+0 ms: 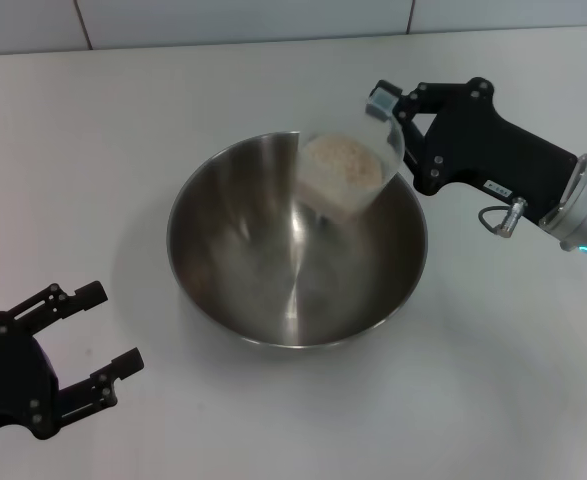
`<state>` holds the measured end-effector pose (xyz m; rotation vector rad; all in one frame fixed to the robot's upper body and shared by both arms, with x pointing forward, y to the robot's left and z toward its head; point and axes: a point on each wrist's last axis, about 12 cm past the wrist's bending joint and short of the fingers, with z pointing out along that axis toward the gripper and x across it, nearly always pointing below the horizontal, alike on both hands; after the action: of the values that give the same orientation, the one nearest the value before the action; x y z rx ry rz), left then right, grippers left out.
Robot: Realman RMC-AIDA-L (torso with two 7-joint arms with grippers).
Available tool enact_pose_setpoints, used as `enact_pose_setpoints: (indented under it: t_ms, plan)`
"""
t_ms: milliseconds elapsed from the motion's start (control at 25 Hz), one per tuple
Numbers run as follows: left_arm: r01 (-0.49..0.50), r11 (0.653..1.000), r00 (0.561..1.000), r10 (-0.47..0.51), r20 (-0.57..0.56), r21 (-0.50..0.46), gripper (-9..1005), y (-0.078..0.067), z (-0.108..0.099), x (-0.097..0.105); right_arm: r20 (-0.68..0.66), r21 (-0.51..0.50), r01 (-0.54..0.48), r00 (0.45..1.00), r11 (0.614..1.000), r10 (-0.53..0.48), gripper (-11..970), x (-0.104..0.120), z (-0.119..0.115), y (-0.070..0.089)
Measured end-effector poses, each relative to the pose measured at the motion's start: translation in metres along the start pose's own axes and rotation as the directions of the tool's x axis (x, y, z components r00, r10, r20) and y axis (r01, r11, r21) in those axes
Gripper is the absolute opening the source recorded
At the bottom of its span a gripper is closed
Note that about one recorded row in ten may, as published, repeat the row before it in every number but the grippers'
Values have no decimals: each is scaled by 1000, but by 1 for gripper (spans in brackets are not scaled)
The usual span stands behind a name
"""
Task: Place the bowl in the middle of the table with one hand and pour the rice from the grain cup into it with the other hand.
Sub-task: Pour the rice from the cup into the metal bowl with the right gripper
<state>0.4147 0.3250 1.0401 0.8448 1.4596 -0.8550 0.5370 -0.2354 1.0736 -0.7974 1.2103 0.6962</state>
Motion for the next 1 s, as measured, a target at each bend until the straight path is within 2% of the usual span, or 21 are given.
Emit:
enact_pose_setpoints:
  t_ms: [600, 720, 760, 800, 920, 960, 1000]
  plan:
    - [6, 1000, 1000, -6, 2, -1, 770, -2, 0, 1, -15, -34, 68, 998, 997, -69, 12, -6, 1, -9]
    - [6, 1000, 1000, -6, 4, -4, 770, -2, 0, 1, -18, -59, 150, 988, 987, -152, 11, -7, 4, -10]
    - [6, 1000, 1000, -6, 5, -6, 770, -2, 0, 1, -11, -75, 219, 975, 973, -220, 12, -8, 6, -10]
    - [6, 1000, 1000, -6, 6, -6, 770, -2, 1, 1, -11, -75, 219, 975, 973, -220, 12, -8, 6, -10]
    - [5, 1000, 1000, -5, 7, -6, 770, -2, 1, 1, 4, -94, 334, 942, 938, -335, 13, -11, 11, -12]
    - [4, 1000, 1000, -4, 7, -5, 770, -2, 1, 1, 14, -101, 409, 912, 907, -410, 13, -12, 13, -13]
    - [4, 1000, 1000, -4, 7, -5, 770, -2, 1, 1, 14, -101, 409, 912, 907, -410, 13, -12, 13, -13]
